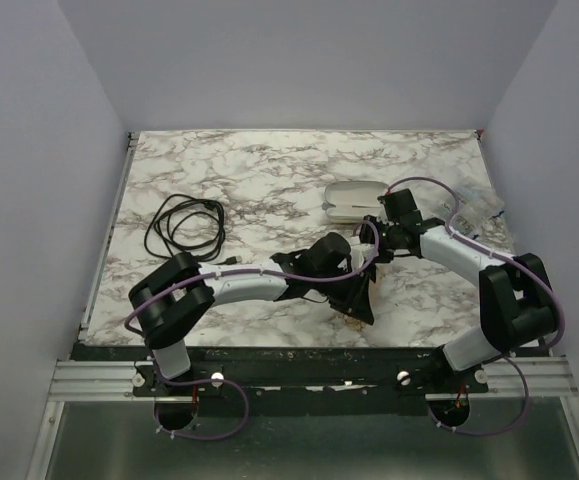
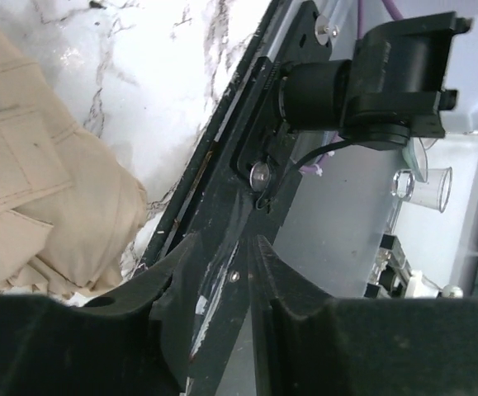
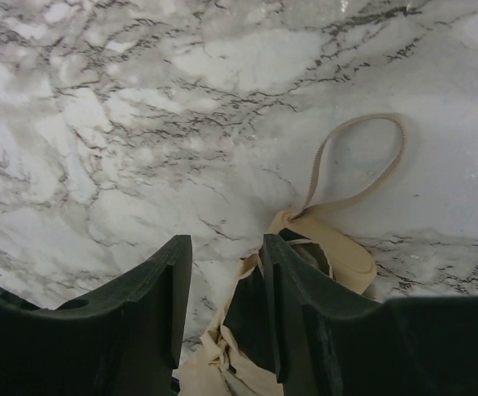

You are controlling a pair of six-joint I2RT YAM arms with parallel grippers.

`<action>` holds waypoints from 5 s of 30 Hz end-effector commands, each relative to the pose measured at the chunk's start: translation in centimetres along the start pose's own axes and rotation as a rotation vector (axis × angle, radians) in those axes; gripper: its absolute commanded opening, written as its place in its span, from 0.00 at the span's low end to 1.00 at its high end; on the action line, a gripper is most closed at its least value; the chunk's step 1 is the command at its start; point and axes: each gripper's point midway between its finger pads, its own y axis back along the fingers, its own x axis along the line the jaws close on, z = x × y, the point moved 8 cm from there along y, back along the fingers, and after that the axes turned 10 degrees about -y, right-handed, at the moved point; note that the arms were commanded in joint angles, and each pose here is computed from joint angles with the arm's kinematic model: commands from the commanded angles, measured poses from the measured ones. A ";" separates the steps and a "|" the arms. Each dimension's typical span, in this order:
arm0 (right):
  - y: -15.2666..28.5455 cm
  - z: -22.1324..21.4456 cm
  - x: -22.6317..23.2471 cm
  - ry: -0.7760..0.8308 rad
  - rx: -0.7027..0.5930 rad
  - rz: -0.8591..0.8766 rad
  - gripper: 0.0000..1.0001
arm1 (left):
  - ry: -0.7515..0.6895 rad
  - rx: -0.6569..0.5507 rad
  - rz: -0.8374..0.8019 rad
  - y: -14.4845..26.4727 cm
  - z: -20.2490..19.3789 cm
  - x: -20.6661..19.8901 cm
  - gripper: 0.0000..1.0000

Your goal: Open the umbrella

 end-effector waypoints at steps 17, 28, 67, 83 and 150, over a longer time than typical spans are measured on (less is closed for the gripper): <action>-0.5 -3.5 -3.4 -0.073 0.077 -0.136 0.43 | 0.173 0.068 0.261 -0.8 -0.6 5.8 0.18; -0.1 -4.9 -3.0 -0.111 0.148 -0.049 0.43 | 0.146 0.010 0.429 3.6 2.9 10.1 0.17; 0.9 -9.3 0.7 0.036 0.288 0.291 0.71 | -0.045 -0.215 0.659 21.6 4.5 1.0 0.86; -2.8 -13.5 0.6 0.092 0.355 0.203 0.49 | -0.039 -0.249 0.753 24.0 1.2 3.0 0.93; -6.4 -13.8 11.0 0.505 -0.118 -0.353 0.85 | 0.081 -0.367 0.848 27.4 0.5 5.0 0.98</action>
